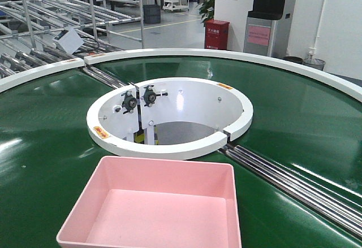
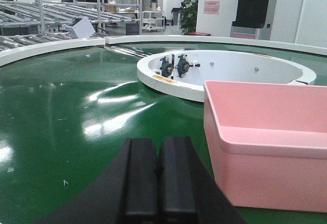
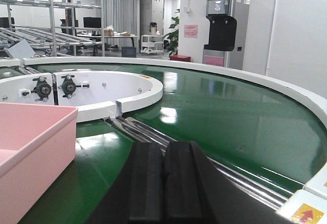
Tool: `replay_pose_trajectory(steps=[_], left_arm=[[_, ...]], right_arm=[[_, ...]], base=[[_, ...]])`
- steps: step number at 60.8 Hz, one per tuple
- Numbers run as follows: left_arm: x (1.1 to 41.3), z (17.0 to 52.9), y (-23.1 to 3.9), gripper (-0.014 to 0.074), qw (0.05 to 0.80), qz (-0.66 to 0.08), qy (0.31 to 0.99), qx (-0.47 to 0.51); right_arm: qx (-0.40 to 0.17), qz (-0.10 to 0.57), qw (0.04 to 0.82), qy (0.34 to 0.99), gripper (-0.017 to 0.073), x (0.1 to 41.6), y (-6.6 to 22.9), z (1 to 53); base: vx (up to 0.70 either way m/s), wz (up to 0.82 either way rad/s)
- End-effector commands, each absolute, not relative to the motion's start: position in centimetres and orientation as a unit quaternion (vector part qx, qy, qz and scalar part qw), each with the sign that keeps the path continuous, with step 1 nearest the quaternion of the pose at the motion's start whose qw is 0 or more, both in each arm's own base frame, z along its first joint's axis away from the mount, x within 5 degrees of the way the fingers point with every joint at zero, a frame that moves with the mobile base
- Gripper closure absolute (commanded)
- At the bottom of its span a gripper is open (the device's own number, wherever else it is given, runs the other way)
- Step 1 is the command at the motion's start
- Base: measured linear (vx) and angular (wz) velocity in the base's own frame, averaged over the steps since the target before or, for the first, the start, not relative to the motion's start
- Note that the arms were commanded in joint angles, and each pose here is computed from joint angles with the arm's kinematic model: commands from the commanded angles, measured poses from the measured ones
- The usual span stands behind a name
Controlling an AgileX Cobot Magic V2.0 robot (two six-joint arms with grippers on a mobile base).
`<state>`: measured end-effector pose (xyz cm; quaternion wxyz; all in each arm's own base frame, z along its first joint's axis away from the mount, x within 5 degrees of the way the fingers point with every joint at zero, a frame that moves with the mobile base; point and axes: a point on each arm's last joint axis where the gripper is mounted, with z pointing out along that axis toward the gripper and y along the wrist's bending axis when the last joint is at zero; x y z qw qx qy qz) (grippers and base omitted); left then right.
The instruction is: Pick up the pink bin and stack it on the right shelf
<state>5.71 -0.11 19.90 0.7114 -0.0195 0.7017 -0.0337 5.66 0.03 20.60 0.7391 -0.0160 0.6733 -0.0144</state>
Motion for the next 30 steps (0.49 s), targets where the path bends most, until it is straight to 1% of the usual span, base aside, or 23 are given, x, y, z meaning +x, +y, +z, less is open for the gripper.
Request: replay_pose_trajectory(steps=[1,27,30], left_arm=[[5.57,20.32,-0.11,0.0596,0.742,-0.039,0.669,-0.021],[5.57,20.34,-0.11,0.0596,0.743,-0.036,0.668,-0.019],[5.54,20.54,-0.11,0.0596,0.750,-0.037,0.660,-0.019]], right_arm=[[-0.020,-0.021,0.770,0.637,0.0568,5.44,0.04,21.34],[-0.020,-0.021,0.770,0.637,0.0568,5.44,0.04,21.34],[-0.022,-0.022,0.778,0.627,0.0568,5.39,0.06,21.59]], base=[[0.00,0.00],[0.00,0.00],[0.00,0.00]])
